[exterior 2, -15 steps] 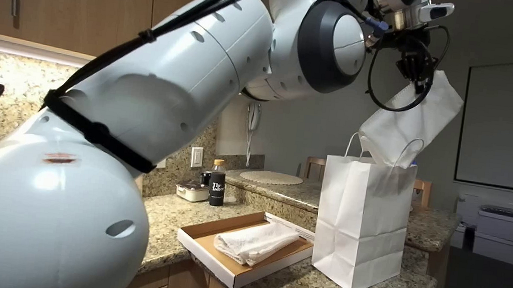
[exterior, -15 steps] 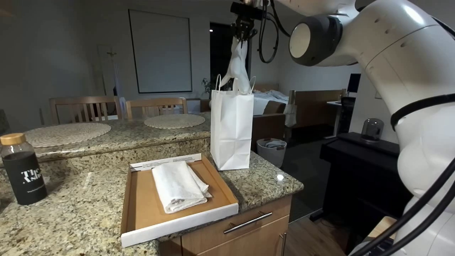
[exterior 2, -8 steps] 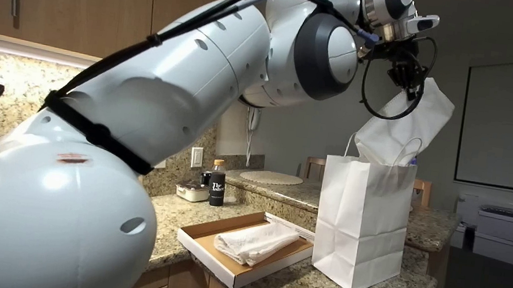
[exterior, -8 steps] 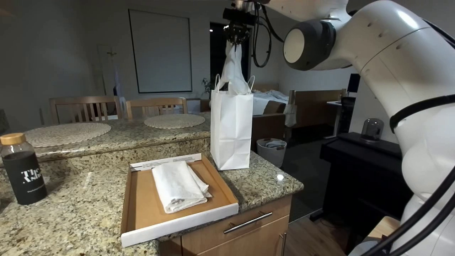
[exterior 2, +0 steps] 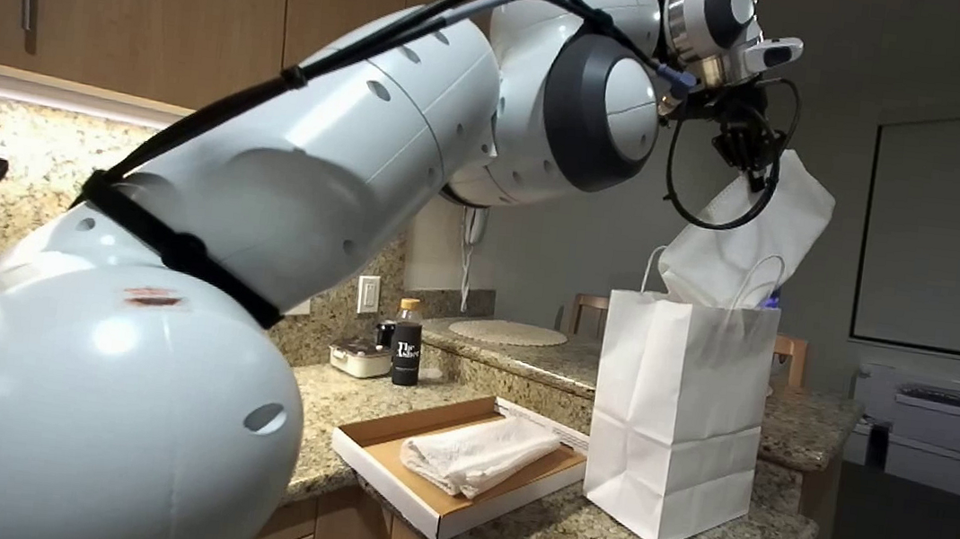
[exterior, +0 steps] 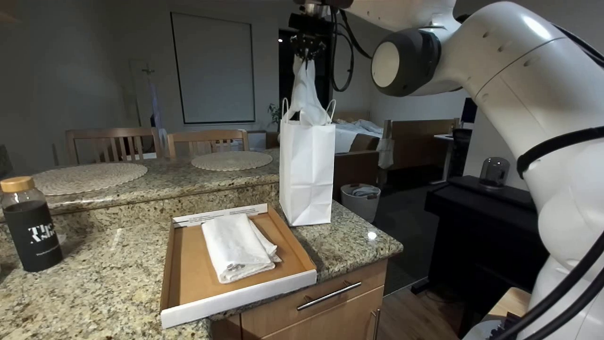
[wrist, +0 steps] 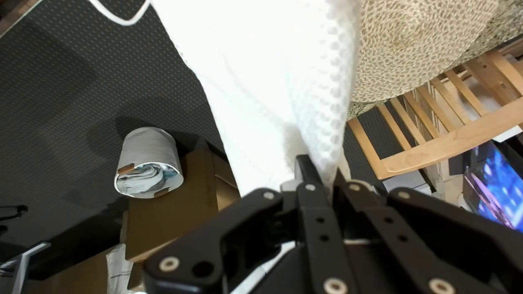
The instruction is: Place one white towel in the white bag
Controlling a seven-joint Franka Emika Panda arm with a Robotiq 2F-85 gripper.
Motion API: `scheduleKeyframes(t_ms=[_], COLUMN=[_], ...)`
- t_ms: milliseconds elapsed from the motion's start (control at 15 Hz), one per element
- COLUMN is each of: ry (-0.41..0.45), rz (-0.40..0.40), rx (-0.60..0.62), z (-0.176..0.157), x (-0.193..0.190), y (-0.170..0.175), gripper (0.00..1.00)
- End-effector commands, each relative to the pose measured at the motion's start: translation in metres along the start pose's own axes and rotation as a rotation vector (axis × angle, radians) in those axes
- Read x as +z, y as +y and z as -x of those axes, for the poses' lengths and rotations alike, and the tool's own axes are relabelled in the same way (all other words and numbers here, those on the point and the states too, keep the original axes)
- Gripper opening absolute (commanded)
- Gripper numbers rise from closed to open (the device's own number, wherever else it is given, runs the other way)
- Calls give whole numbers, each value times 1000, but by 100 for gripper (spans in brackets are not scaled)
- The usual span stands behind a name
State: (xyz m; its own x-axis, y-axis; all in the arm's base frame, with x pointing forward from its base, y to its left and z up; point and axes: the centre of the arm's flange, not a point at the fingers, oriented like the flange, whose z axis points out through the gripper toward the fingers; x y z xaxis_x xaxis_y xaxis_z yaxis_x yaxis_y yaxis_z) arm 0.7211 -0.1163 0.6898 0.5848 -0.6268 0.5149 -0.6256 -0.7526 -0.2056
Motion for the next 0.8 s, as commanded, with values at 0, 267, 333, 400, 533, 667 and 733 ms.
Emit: scheduleKeyframes(t_ms=[0,267,333,400,533,667,733], ry=[21,34,40,48,63,86,99], rz=[27,48,50,46,37,25,18], rx=[14,5,-5,-10,-24,-44,-51], z=[-26,-21,-17,-14,-9,-2,0], x=[12,31,34,36,38,37,36], y=[-18,-14,-13,-13,-14,-15,-16], gripper=[6,6,6,6,6,6,6])
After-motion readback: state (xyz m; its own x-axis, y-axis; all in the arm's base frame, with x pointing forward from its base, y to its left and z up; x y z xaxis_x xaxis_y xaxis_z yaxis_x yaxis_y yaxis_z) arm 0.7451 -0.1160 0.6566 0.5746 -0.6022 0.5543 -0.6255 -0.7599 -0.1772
